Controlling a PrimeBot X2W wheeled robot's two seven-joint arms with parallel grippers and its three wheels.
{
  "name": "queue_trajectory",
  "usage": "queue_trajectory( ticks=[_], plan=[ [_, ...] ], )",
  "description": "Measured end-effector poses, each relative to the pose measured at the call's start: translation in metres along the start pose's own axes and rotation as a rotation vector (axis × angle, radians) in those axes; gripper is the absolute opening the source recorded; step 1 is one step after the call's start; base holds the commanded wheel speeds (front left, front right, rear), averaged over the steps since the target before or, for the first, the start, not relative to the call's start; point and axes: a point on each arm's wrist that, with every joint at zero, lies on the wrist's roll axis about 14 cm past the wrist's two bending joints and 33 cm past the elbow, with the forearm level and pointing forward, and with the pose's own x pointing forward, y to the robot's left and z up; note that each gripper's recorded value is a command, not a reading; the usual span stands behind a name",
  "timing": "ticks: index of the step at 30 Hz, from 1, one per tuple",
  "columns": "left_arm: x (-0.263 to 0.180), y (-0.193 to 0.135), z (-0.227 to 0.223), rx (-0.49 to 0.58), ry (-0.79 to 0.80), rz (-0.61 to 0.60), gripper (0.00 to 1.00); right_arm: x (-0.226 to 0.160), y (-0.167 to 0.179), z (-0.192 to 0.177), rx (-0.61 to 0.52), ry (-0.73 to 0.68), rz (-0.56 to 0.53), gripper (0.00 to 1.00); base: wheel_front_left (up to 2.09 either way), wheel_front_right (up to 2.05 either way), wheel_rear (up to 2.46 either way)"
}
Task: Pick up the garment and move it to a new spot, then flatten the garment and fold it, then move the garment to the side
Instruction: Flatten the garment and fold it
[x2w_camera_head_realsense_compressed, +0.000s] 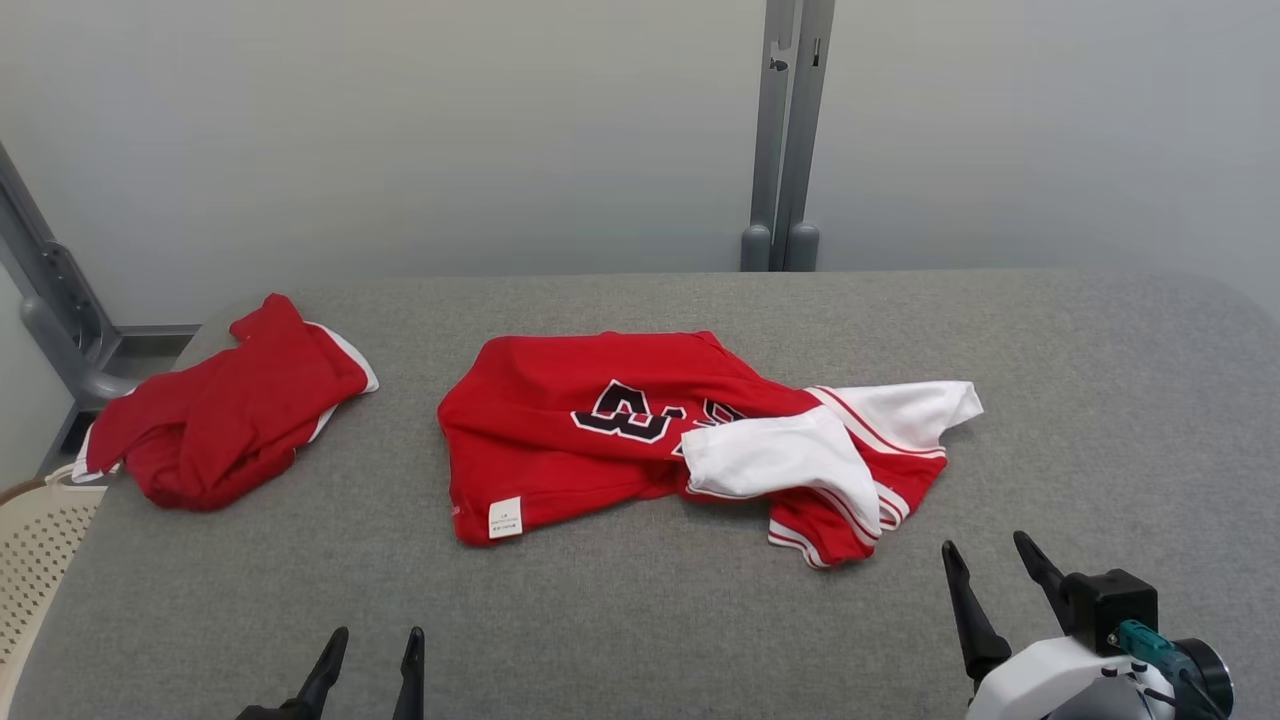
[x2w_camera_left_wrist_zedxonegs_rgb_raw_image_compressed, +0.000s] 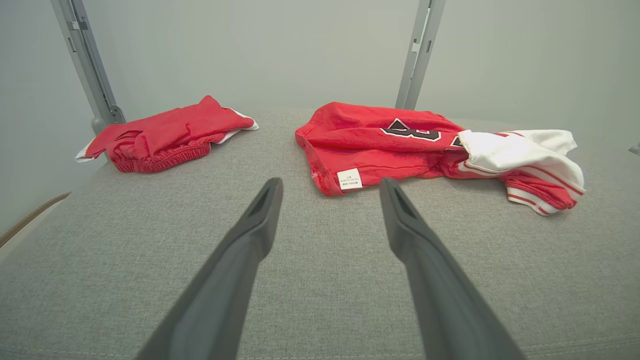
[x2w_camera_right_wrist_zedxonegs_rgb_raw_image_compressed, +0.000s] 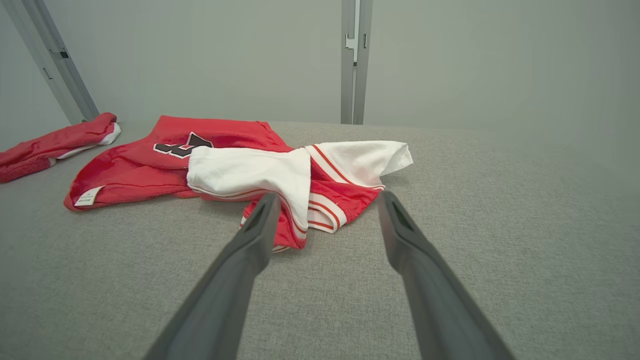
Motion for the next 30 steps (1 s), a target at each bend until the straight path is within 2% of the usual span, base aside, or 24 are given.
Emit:
queue_trajectory(
  ticks=[18,24,30],
  plan=[
    [0.017,-0.008,-0.007,0.023,0.08,-0.048,1.0,0.004,-0.005,-0.002,0.003,0.03,-0.014,1.0,0.0,0.0,0.0],
    [0.043,-0.011,-0.011,0.062,0.178,-0.09,1.0,0.025,-0.006,0.009,0.002,0.073,-0.008,1.0,0.0,0.0,0.0],
    [0.077,-0.013,-0.023,0.097,0.348,-0.112,1.0,0.045,-0.001,0.026,-0.023,0.068,0.013,1.0,0.0,0.0,0.0]
  ],
)
